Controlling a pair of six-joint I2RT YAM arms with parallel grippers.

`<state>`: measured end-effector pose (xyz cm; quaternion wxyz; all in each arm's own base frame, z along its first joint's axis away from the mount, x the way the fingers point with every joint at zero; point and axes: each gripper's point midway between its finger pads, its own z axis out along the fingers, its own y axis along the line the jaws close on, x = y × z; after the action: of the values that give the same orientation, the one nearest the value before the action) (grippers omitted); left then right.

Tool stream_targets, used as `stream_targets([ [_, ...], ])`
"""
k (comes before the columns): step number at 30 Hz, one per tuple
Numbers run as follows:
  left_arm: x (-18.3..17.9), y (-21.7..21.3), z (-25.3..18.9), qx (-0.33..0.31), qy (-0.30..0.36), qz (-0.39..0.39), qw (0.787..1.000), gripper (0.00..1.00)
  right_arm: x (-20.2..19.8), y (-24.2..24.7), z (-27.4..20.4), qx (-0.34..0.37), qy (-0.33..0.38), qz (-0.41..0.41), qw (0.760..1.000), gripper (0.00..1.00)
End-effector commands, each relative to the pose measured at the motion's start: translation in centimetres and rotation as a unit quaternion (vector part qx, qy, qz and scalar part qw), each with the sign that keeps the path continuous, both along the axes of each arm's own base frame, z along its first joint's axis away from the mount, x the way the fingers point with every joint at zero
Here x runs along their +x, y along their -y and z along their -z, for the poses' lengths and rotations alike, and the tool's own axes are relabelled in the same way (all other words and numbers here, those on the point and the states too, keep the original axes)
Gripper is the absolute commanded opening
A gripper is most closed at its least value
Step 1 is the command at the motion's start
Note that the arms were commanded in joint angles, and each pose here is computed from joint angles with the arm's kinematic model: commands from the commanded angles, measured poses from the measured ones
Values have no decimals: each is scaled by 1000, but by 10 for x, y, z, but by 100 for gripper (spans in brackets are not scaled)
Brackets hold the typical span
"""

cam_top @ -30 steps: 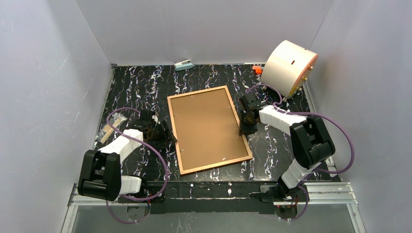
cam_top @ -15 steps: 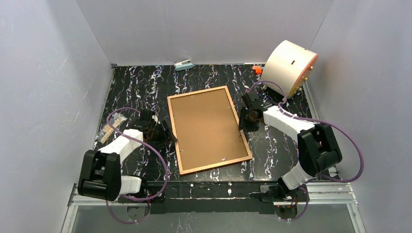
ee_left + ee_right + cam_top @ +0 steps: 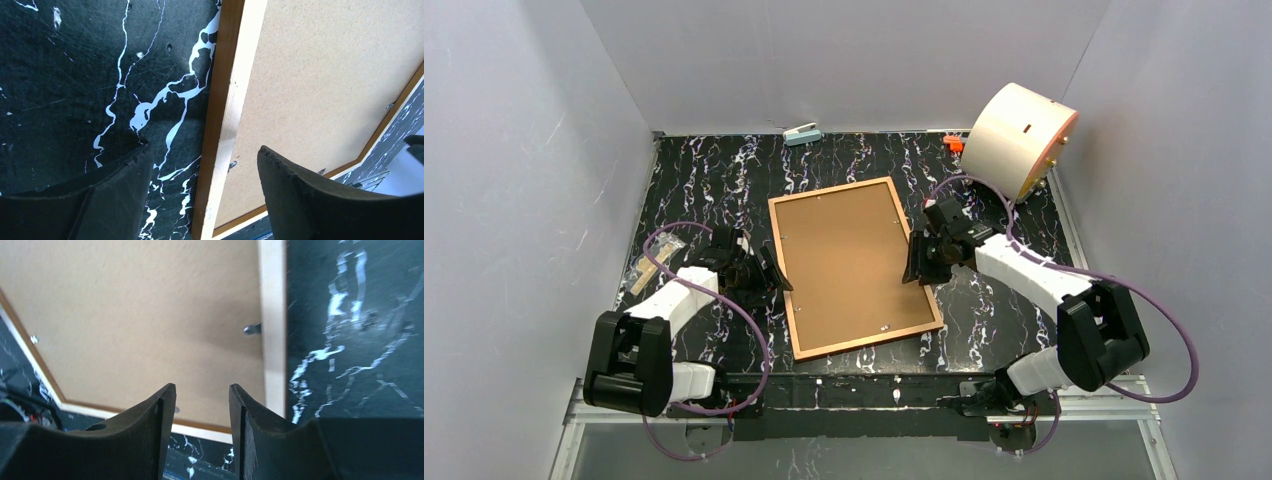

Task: Put the photo into the frame
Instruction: Install the photo frame at the center of the board.

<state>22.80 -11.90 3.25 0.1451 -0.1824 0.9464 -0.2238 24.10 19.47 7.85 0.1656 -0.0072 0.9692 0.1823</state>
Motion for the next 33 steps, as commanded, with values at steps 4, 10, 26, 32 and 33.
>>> stream_targets([
  [4,-20,1,0,-8,-24,-3,1000,77,-31,-40,4,69,-21,-56,996,52],
  [10,-34,0,2,-14,-31,-16,999,82,-42,-54,12,77,-38,-78,993,52],
  [26,-30,12,10,-1,-26,-9,1000,46,-49,-60,8,99,-48,-71,991,50],
  [32,-13,12,13,14,-23,-3,1000,33,-52,-63,7,112,-54,-70,990,49],
  [33,-10,12,12,17,-22,-3,1000,31,-53,-64,7,113,-54,-69,990,49],
])
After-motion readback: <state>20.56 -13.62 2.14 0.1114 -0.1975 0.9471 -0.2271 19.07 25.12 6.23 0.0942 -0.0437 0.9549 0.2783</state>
